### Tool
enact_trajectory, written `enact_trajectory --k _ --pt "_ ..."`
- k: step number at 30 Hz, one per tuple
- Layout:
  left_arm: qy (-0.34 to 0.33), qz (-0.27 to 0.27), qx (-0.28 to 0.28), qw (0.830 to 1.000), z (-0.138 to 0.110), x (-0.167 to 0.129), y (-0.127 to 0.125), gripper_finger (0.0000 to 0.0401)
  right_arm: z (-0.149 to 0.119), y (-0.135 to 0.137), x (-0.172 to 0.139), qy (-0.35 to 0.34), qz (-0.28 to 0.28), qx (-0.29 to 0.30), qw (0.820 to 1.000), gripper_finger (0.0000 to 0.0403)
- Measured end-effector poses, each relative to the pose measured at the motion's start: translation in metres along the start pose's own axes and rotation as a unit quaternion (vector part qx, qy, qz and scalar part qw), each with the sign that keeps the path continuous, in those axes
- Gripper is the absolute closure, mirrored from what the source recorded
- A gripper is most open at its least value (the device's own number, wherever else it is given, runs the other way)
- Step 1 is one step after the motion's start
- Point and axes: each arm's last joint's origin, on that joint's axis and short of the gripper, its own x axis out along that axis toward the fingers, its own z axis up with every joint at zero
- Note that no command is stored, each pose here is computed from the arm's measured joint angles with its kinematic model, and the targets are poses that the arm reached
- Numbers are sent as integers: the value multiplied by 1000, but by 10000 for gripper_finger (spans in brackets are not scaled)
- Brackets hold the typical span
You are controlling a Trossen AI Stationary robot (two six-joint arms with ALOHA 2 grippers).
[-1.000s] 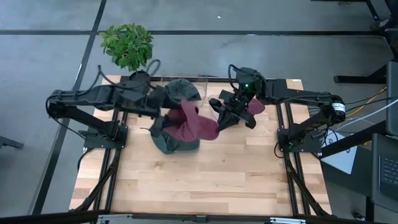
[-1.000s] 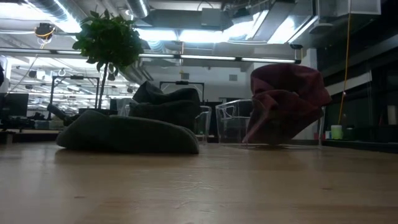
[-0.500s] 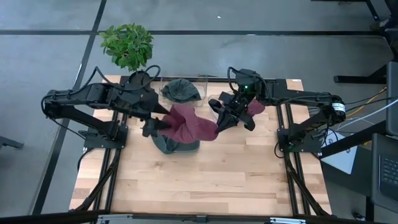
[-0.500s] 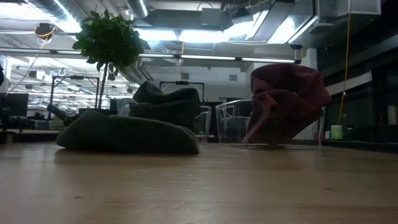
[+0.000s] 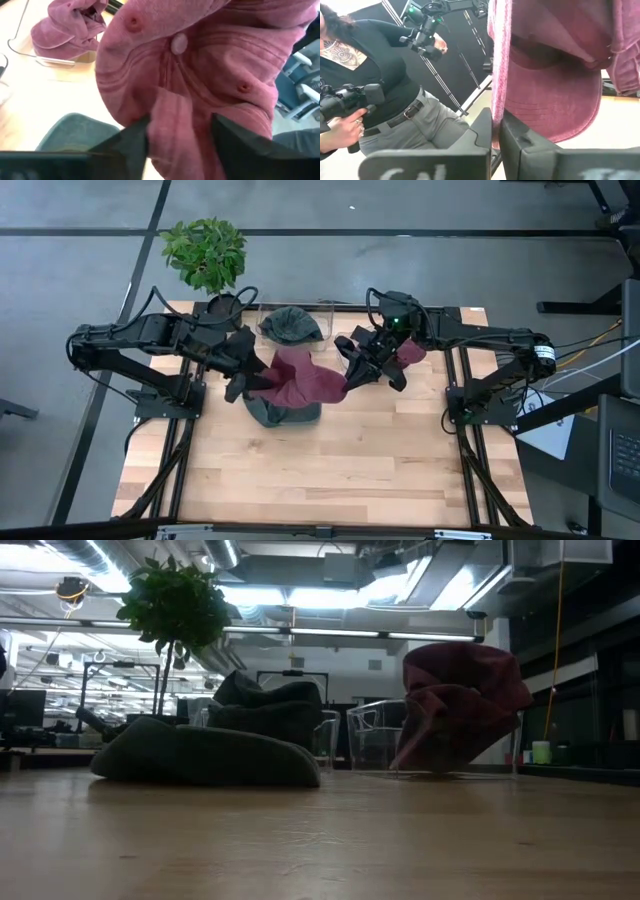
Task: Pick & Place hat
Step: Put the red cap into the right transparent bin
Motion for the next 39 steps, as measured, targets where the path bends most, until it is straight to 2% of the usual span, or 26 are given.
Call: enact_trajectory --k 6,8,12,17,23,28,30,34,39 --pt "-12 7 11 1000 0 -5 0 362 0 0 0 0 0 12 1000 378" --pt "-24 16 14 1000 0 -9 1 388 0 0 0 1 0 15 1000 383" --pt "-54 31 21 998 0 -22 1 392 -1 0 0 2 -1 22 1000 387" --pt "-112 23 25 993 1 -45 -1 395 -3 -2 0 5 -20 51 998 352" --pt "-211 -14 91 973 9 -74 -8 396 -8 -9 -5 8 -93 91 991 325" --pt "-254 -8 152 955 12 -84 -10 396 -8 -17 -10 -22 -182 131 974 325" --pt "-264 3 147 953 13 -85 -10 396 -7 -20 -13 -33 -201 144 968 325" --pt "-257 40 98 961 10 -83 -6 397 -3 -23 -18 -56 -219 151 962 325" --pt "-240 111 47 963 7 -74 2 397 10 -16 -13 -98 -202 67 972 325"
